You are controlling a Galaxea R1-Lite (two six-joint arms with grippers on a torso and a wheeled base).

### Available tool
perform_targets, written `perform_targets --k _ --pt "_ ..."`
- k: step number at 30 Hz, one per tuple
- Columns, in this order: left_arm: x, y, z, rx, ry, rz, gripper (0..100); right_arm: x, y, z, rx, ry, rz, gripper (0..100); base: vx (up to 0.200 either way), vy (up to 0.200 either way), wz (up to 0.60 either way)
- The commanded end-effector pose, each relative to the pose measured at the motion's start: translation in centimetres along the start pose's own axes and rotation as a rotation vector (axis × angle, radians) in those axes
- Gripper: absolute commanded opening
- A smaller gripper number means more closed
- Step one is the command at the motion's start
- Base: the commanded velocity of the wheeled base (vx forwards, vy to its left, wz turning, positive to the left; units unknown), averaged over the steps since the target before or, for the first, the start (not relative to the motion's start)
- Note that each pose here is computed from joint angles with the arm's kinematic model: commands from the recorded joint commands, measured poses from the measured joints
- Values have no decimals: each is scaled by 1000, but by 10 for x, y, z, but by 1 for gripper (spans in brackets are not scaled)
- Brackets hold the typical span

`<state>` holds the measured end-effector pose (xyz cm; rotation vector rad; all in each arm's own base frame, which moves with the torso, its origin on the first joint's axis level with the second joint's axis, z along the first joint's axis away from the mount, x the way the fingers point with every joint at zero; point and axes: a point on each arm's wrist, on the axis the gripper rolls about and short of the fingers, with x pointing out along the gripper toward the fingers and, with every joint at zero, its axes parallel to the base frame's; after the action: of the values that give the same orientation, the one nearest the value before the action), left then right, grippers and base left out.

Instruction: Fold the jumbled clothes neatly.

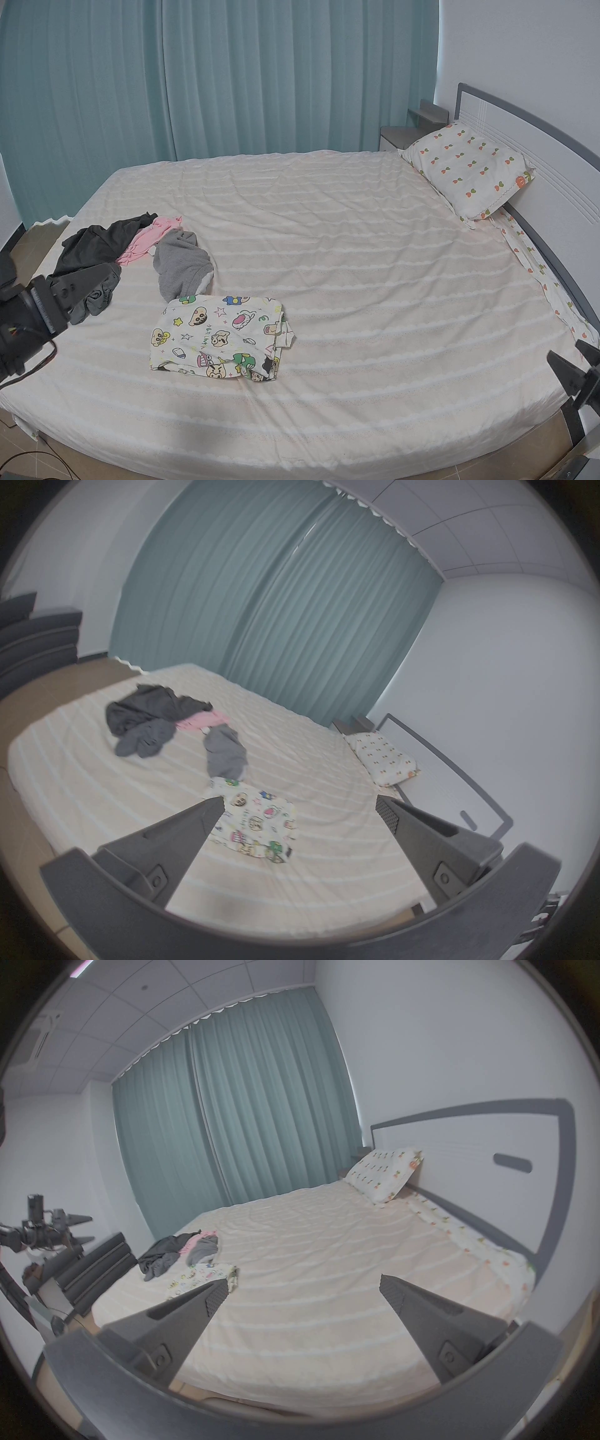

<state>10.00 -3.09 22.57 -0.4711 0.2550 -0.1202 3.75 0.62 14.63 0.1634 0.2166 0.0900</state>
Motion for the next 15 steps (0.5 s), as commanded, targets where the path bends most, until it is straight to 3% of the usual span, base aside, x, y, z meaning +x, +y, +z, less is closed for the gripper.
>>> perform_targets --k 1,3,6,7,11,15 --pt "-135 41 -36 141 -423 286 100 -76 -7 -45 -158 -242 -198 100 0 0 0" --pt "-149 42 -51 212 -483 372 100 -72 -9 -51 -155 -219 -198 100 0 0 0" --pt "-157 46 -68 258 -496 305 100 -62 -12 -66 -154 -155 -201 100 0 0 0" --pt "-156 49 -75 265 -485 272 100 -56 -14 -73 -157 -136 -203 100 0 0 0" --pt "-133 67 -107 282 -401 310 100 -49 -14 -74 -153 -224 -155 100 0 0 0" --pt "-111 80 -125 288 -354 318 100 -45 -13 -80 -191 -212 -61 100 0 0 0"
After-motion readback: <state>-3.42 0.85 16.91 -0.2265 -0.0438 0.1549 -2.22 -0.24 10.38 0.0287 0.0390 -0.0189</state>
